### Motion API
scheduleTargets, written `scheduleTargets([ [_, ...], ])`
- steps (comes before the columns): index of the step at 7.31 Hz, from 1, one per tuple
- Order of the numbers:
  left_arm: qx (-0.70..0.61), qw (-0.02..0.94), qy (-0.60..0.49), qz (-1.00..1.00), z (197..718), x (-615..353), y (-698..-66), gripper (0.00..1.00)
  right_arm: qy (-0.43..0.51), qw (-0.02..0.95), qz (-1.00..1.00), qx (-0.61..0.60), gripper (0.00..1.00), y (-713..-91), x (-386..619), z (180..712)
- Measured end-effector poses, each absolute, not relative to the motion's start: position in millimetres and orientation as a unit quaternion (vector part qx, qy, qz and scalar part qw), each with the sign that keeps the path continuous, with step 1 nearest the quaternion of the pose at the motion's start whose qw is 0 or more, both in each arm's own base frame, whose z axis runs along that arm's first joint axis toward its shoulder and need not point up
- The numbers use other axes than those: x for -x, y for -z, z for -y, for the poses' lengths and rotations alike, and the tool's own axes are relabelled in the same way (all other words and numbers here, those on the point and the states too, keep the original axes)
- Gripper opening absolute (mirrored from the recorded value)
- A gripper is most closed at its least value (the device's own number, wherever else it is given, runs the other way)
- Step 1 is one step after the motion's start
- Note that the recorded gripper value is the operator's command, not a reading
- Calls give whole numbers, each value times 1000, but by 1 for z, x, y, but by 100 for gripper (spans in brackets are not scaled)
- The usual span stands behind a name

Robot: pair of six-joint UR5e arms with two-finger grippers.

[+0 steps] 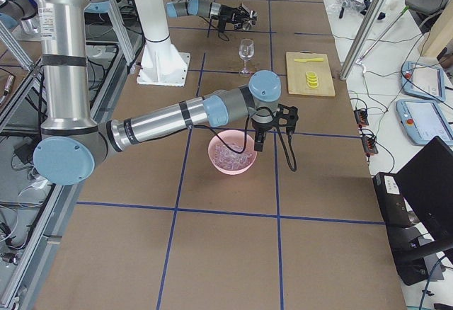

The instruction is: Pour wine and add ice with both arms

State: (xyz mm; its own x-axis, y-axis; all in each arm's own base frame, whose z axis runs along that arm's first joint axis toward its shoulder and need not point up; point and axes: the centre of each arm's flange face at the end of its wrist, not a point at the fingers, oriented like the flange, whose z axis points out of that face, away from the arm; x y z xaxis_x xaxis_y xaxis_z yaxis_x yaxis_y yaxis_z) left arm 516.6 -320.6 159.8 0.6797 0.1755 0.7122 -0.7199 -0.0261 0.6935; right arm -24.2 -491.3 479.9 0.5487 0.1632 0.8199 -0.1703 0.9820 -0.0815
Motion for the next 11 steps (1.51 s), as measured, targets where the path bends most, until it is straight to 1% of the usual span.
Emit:
scheduleTargets([
  [2,-648,675,-302,181,319,-509,-157,0,-87,885,458,-11,100,-478,32,491],
  [5,-677,698,-212,95,315,-485,-167,0,-76,894,440,-40,100,-476,68,487],
  [8,-699,708,-81,-60,310,-456,-171,0,-59,901,427,-48,100,-475,100,468],
  [9,-691,710,-33,-131,308,-452,-177,0,-59,901,427,-44,100,-474,108,465],
  [11,-674,717,2,-179,306,-437,-211,0,-56,902,427,-41,100,-473,114,463],
])
